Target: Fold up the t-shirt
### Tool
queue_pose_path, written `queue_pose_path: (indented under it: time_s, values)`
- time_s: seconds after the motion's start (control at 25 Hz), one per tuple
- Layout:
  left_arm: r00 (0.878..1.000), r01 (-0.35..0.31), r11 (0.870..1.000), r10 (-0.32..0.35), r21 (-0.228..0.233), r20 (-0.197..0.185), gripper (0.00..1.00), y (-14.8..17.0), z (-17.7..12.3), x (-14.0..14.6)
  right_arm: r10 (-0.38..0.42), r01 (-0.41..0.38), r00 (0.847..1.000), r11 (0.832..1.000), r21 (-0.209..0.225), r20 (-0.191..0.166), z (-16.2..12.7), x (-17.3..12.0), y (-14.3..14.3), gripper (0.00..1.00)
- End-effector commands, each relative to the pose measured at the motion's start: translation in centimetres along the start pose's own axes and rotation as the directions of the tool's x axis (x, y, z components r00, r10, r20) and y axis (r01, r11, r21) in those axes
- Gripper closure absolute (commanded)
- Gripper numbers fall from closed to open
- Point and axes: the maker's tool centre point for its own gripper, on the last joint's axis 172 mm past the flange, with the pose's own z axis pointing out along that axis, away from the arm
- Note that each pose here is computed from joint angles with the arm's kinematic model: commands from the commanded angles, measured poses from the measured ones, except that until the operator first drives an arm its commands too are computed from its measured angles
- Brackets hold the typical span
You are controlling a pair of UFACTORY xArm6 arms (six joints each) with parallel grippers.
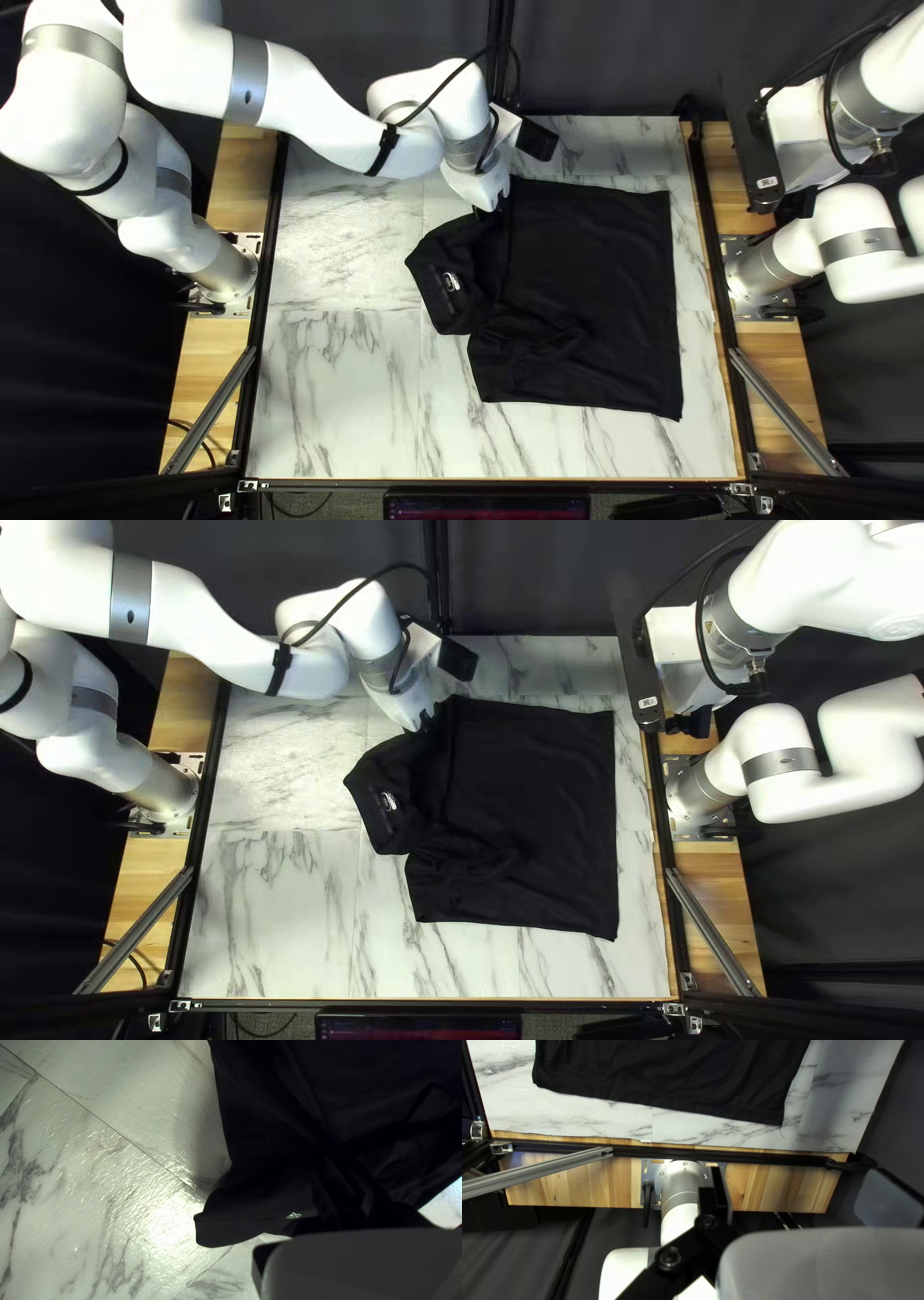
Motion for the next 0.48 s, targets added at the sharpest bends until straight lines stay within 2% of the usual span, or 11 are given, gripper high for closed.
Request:
queue_pose_path:
  time_s: [0.04, 0.28, 0.48]
  values:
    - [0.999, 0.033, 0.999, -0.033, -0.002, -0.027, 0.99, 0.5, -2.7, -0.9, 0.0, 0.0, 1.0, 1.0, 0.0, 0.0, 0.0, 0.0, 0.0, 0.0]
    - [0.99, 0.096, 0.994, -0.101, -0.06, -0.094, 0.99, 2.2, -6.4, 0.0, 0.0, 0.0, 1.0, 1.0, 0.0, 0.0, 0.0, 0.0, 0.0, 0.0]
    - [0.987, 0.105, 0.985, -0.12, -0.135, -0.105, 0.97, 5.3, -7.2, 3.4, 0.0, 0.0, 1.0, 1.0, 0.0, 0.0, 0.0, 0.0, 0.0, 0.0]
